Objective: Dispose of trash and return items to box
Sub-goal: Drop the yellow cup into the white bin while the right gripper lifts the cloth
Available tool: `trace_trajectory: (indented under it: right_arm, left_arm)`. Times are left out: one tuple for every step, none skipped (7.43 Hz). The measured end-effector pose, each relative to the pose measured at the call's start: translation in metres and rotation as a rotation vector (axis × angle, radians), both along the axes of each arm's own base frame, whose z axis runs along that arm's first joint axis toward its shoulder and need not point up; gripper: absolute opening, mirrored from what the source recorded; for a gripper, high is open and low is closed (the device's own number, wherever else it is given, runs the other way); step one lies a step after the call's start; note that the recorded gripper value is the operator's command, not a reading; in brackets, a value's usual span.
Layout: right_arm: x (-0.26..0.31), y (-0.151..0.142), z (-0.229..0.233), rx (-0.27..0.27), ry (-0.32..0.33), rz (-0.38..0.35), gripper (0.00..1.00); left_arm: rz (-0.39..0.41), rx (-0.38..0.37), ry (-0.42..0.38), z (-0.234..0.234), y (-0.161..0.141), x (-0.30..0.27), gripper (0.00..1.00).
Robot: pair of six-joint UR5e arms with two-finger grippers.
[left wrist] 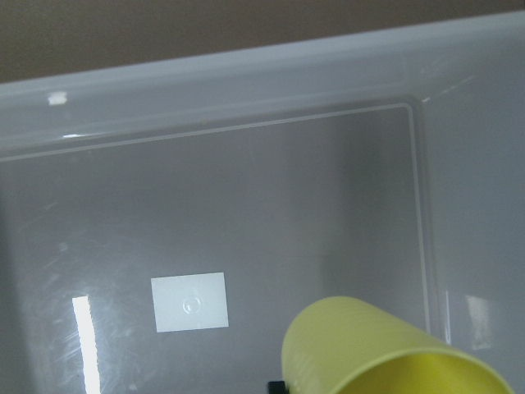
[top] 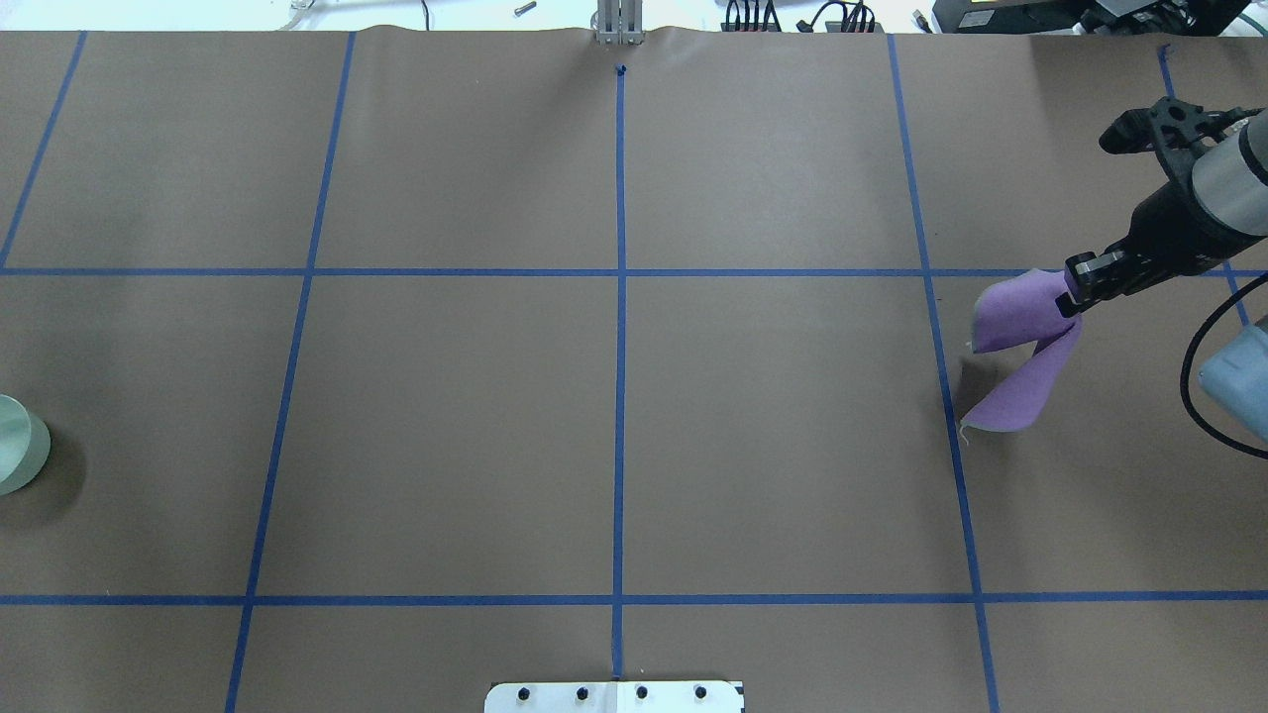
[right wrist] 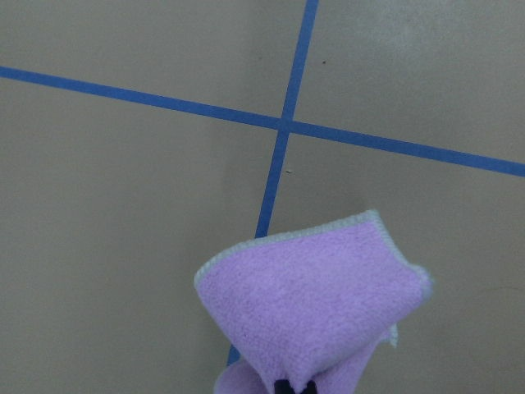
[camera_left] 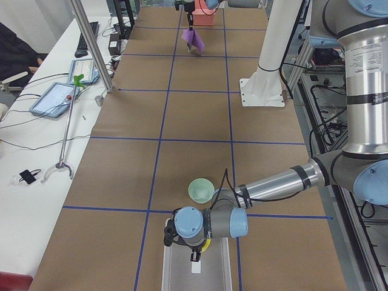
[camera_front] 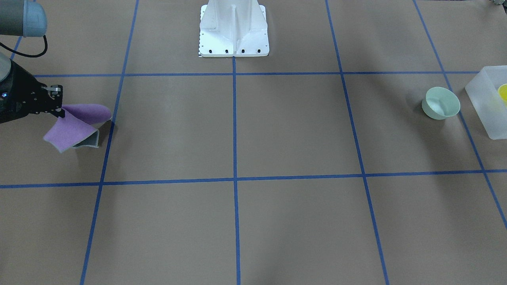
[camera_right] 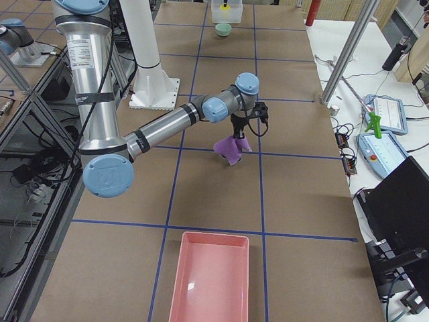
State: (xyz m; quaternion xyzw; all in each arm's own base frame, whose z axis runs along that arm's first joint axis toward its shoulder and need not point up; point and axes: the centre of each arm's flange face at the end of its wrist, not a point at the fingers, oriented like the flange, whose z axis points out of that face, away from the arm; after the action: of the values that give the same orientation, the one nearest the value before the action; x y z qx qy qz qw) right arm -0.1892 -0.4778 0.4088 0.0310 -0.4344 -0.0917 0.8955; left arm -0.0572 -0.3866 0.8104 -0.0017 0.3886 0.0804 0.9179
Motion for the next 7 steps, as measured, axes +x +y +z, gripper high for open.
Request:
trace_trajectory:
  right_arm:
    - [0.013, 0.001, 0.000, 0.000, -0.001, 0.021, 0.00]
    - [0.030, 0.002, 0.005, -0.005, 0.003, 0.048, 0.00]
    - [0.047, 0.004, 0.013, -0.015, 0.010, 0.075, 0.00]
    - [0.063, 0.004, 0.021, -0.026, 0.016, 0.100, 0.00]
    - [0.076, 0.005, 0.028, -0.034, 0.022, 0.121, 0.00]
    - [0.089, 0.007, 0.036, -0.039, 0.030, 0.137, 0.00]
    - [0.102, 0.008, 0.048, -0.038, 0.042, 0.144, 0.00]
  left_arm:
    - [0.005, 0.074, 0.002, -0.002, 0.005, 0.000, 0.98]
    - [0.003, 0.146, 0.005, -0.008, 0.009, -0.001, 0.98]
    - [-0.020, 0.200, 0.008, -0.023, 0.005, -0.009, 0.98]
    - [-0.066, 0.233, 0.024, -0.047, -0.006, -0.026, 0.98]
    - [-0.102, 0.241, 0.057, -0.079, -0.023, -0.039, 0.98]
    - [-0.125, 0.236, 0.083, -0.116, -0.041, -0.047, 0.98]
    - [-0.155, 0.220, 0.099, -0.146, -0.053, -0.049, 0.98]
